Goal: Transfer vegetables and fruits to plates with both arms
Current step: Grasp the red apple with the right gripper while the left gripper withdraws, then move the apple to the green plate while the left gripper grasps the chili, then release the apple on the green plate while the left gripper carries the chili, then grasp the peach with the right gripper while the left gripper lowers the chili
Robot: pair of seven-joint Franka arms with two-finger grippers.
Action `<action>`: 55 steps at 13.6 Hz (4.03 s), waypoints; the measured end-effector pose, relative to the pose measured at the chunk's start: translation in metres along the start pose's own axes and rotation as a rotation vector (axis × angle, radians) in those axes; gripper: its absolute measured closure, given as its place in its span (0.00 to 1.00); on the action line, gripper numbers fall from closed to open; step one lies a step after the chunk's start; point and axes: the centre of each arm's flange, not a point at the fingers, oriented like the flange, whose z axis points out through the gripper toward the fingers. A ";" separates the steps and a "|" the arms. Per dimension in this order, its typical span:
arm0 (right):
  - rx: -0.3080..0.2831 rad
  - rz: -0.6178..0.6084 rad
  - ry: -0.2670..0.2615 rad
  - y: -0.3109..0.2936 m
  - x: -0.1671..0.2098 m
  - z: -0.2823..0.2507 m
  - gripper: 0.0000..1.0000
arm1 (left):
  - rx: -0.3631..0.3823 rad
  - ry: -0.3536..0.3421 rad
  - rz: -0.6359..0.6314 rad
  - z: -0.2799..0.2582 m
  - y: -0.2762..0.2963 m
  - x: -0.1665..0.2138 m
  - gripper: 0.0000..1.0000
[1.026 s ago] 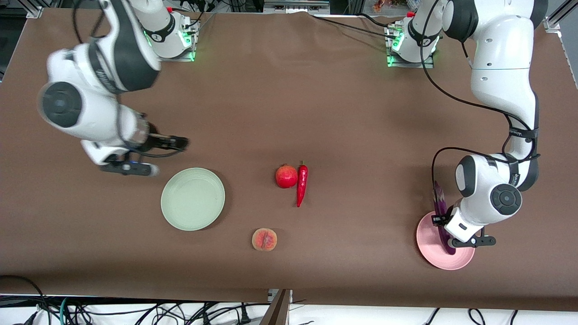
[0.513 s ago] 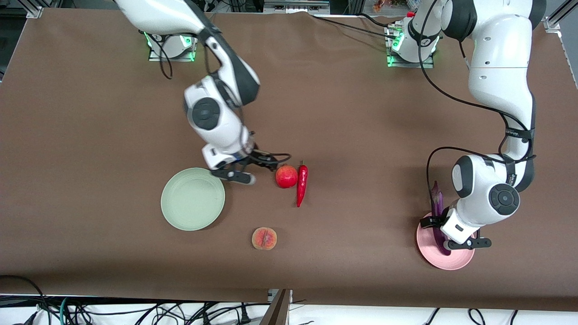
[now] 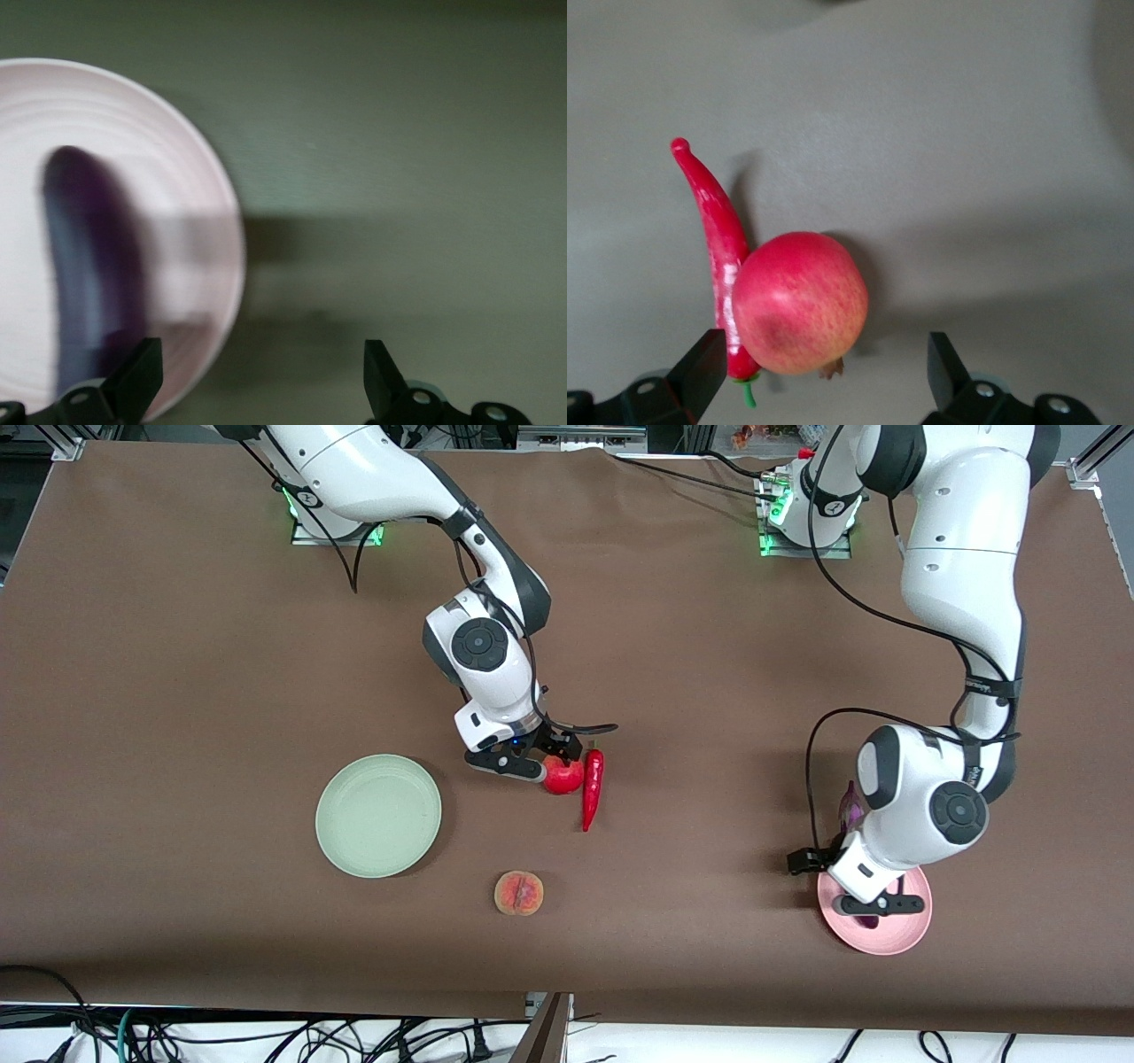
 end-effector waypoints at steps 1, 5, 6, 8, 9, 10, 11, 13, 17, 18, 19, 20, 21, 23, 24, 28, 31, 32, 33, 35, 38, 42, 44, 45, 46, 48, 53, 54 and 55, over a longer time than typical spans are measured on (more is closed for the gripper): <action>0.011 0.001 0.009 0.000 0.001 0.001 0.00 | -0.012 -0.003 0.009 0.001 0.009 -0.001 0.00; 0.030 0.042 0.022 -0.004 0.001 0.026 0.00 | -0.040 0.014 0.027 -0.008 0.029 0.001 0.00; 0.033 0.047 0.026 -0.005 0.000 0.034 0.00 | -0.044 0.018 0.026 -0.011 0.033 0.002 0.00; 0.044 0.042 0.035 -0.008 -0.006 0.049 0.00 | -0.049 0.019 0.024 -0.012 0.044 0.000 0.00; 0.043 0.038 0.041 -0.009 -0.009 0.056 0.00 | -0.051 0.017 0.015 -0.011 0.052 -0.001 0.00; 0.041 0.032 0.048 -0.009 -0.012 0.062 0.00 | -0.054 0.015 0.003 -0.011 0.061 -0.003 0.00; 0.038 0.025 0.056 -0.008 -0.013 0.065 0.00 | -0.056 0.012 -0.009 -0.010 0.072 -0.006 0.00; 0.031 0.008 0.078 -0.007 -0.008 0.065 0.07 | -0.061 0.005 -0.019 -0.008 0.104 -0.015 0.00; -0.056 -0.088 0.108 0.002 0.017 0.047 0.13 | -0.066 -0.005 0.000 -0.004 0.152 -0.030 0.00; -0.092 -0.133 0.098 0.005 0.023 0.039 0.13 | -0.067 -0.010 0.009 -0.003 0.161 -0.034 0.00; -0.128 -0.181 0.095 0.011 0.035 0.029 0.13 | -0.070 -0.019 0.015 -0.001 0.173 -0.040 0.00; -0.171 -0.235 0.090 0.024 0.053 0.017 0.13 | -0.072 -0.030 0.015 0.002 0.191 -0.049 0.00; -0.214 -0.288 0.077 0.044 0.075 0.008 0.13 | -0.073 -0.041 0.012 0.005 0.212 -0.060 0.00; -0.267 -0.345 0.042 0.095 0.125 -0.009 0.13 | -0.071 -0.062 0.010 0.013 0.256 -0.086 0.00; -0.274 -0.367 0.035 0.121 0.150 -0.020 0.13 | -0.069 -0.072 0.020 0.016 0.276 -0.099 0.00; -0.283 -0.408 0.000 0.204 0.209 -0.045 0.13 | -0.049 -0.118 0.058 0.034 0.323 -0.141 0.00; -0.235 -0.349 -0.049 0.227 0.213 -0.036 0.00 | -0.034 -0.144 0.057 0.047 0.345 -0.165 0.00; -0.223 -0.345 -0.067 0.222 0.209 -0.036 0.00 | -0.030 -0.149 0.060 0.051 0.351 -0.171 0.09; -0.207 -0.335 -0.083 0.217 0.205 -0.037 0.00 | -0.027 -0.153 0.064 0.054 0.354 -0.175 0.22; -0.148 -0.283 -0.095 0.204 0.203 -0.050 0.00 | -0.022 -0.158 0.072 0.059 0.358 -0.181 0.44; -0.098 -0.201 -0.062 0.176 0.201 -0.071 0.00 | -0.026 -0.142 0.072 0.065 0.359 -0.180 0.68; 0.003 -0.048 0.046 0.109 0.188 -0.054 0.00 | 0.017 -0.052 0.023 0.041 0.319 -0.135 0.68; 0.067 -0.020 0.109 0.088 0.187 -0.035 0.00 | 0.055 -0.007 -0.010 0.006 0.276 -0.098 0.68; 0.092 -0.013 0.129 0.082 0.188 -0.027 0.00 | 0.071 0.010 -0.028 -0.011 0.251 -0.082 0.68; 0.118 0.000 0.147 0.077 0.188 -0.018 0.00 | 0.092 0.016 -0.055 -0.023 0.223 -0.067 0.68; 0.196 0.051 0.203 0.064 0.186 0.003 0.00 | 0.140 0.009 -0.088 -0.034 0.149 -0.038 0.68; 0.270 0.065 0.247 0.040 0.171 0.045 0.00 | 0.163 -0.033 -0.053 -0.039 -0.059 0.001 0.68; 0.279 0.059 0.254 0.036 0.165 0.051 0.00 | 0.163 -0.046 -0.058 -0.032 -0.070 -0.001 0.68; 0.286 0.053 0.261 0.034 0.160 0.060 0.00 | 0.159 -0.051 -0.062 -0.022 -0.072 -0.002 0.68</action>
